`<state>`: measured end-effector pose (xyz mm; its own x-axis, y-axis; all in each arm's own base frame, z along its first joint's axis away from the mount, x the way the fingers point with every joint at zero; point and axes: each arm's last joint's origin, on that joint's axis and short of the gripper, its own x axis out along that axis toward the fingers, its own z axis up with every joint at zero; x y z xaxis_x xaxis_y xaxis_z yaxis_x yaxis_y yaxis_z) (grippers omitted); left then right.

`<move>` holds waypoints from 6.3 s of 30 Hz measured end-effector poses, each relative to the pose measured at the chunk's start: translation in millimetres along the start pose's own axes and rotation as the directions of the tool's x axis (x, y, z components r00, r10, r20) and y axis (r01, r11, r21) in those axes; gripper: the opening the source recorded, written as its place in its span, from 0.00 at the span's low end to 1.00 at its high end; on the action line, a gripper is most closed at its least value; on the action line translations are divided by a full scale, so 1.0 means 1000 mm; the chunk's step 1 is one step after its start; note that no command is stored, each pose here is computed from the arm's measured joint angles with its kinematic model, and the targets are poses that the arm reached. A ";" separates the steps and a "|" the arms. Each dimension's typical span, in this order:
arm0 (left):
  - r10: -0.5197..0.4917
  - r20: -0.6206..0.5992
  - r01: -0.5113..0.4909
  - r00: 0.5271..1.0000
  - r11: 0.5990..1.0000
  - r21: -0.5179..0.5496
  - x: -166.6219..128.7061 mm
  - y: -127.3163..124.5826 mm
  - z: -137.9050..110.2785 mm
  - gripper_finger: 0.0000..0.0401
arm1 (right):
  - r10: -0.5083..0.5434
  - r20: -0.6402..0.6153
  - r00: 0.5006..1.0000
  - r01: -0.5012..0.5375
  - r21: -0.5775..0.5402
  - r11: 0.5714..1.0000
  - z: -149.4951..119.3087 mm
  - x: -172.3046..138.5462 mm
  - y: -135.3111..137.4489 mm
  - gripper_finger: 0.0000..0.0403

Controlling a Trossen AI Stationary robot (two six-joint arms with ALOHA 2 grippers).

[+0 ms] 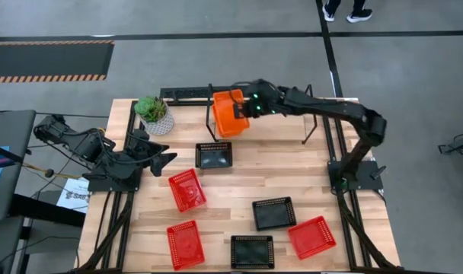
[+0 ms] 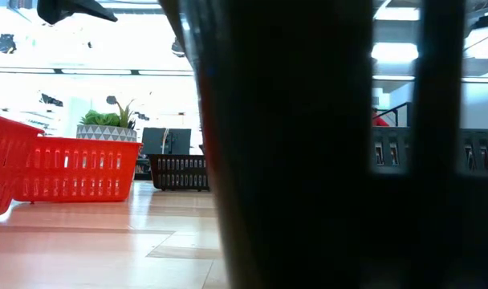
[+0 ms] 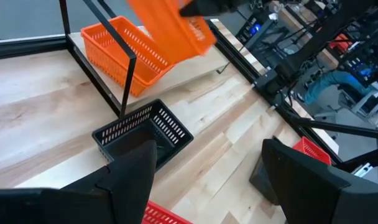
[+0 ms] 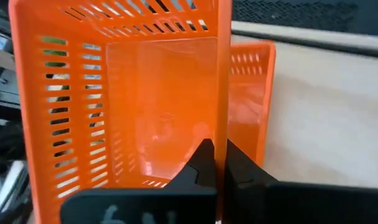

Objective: Stack baskets on shelf by color
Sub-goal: Stack the orange bin on top of the orange stacked bins on the shelf, then put the middle black bin on the shelf

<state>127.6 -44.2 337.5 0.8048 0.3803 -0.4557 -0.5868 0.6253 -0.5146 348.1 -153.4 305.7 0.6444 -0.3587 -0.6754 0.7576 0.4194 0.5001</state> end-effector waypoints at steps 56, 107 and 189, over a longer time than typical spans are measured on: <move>0.010 0.020 -0.009 1.000 1.000 -0.007 0.000 0.000 0.001 0.70 | -0.211 -0.189 0.959 0.151 -0.289 0.945 0.009 0.062 -0.020 0.53; 0.011 0.023 -0.010 1.000 1.000 -0.019 0.000 0.000 0.001 0.70 | -0.307 -0.190 0.933 0.322 0.056 0.945 -0.012 0.090 -0.027 0.05; 0.010 -0.082 -0.009 0.997 1.000 0.012 0.000 0.004 -0.004 0.70 | -0.257 -0.659 0.707 -0.359 -0.647 0.673 -0.274 -0.044 -0.031 0.55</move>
<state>125.0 -44.6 332.8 0.7888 0.3290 -0.5192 -0.5929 0.6302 -0.5014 267.8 78.4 171.5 0.1919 0.1883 -0.9632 0.2112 0.9505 0.2279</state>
